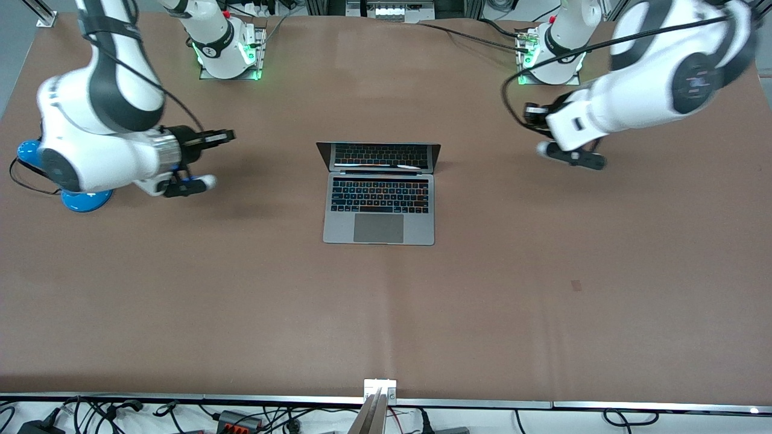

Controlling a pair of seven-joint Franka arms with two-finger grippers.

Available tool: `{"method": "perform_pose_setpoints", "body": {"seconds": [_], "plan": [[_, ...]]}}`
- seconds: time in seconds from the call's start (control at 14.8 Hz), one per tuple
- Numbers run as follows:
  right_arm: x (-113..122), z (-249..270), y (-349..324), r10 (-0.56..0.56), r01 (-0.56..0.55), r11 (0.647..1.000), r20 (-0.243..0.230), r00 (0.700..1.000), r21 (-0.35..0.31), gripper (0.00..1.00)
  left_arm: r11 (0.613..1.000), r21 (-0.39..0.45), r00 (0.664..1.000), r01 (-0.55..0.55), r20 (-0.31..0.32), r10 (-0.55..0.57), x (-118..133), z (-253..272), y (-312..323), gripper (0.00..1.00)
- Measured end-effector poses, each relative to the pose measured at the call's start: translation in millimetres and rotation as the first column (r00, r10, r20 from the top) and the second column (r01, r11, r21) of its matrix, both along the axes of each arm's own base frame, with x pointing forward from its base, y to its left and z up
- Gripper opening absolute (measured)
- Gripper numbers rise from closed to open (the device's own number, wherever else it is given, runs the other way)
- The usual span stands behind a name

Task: Close laptop with both arms from behind
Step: 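Move the right gripper and the left gripper toward the laptop lid's back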

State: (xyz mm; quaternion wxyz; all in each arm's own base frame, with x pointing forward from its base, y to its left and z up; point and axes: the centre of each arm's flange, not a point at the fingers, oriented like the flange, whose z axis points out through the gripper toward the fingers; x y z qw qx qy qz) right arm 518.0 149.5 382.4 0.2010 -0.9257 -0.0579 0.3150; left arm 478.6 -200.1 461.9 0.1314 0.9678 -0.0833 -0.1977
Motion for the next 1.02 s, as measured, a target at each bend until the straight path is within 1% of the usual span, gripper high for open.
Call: {"method": "perform_pose_setpoints", "body": {"seconds": [0.07,0.27,0.41,0.61,0.68,0.81,1.02], "plan": [[-6.1,-5.4,15.0,0.001,-0.001,1.0,-0.002,1.0,0.021,0.01,1.0,0.008,1.0,0.01,-0.002,-0.01,-9.2,-9.8,-14.9,0.01],[-24.2,-12.9,53.6,0.014,-0.015,0.998,0.017,1.0,0.058,0.01,0.999,0.019,1.0,0.031,0.004,-0.031,-44.7,-33.9,-67.2,0.01],[-36.6,-20.7,72.6,0.005,-0.008,0.997,0.027,1.0,0.08,0.01,0.998,0.03,0.998,0.055,0.037,-0.056,-68.7,-53.2,-98.3,0.01],[-55.9,-33.6,99.1,0.01,-0.014,0.997,0.054,0.998,0.075,0.01,0.999,0.031,0.995,0.039,0.085,-0.042,-94.7,-84.6,-126.0,0.01],[-60.8,-35.5,108.1,0.009,-0.013,0.998,0.063,0.998,0.065,0.01,0.999,0.028,0.995,0.031,0.099,-0.033,-100.1,-91.7,-133.3,0.01],[-68.0,-36.4,126.7,0.006,-0.009,0.999,0.084,0.996,0.045,0.01,1.0,0.015,0.993,0.005,0.119,-0.007,-101.3,-102.4,-141.9,0.01],[-73.9,-40.2,147.6,-0.016,0.014,1.0,0.121,0.992,0.017,0.01,0.999,-0.03,0.99,-0.04,0.136,0.044,-86.0,-122.1,-142.7,0.01]]}}
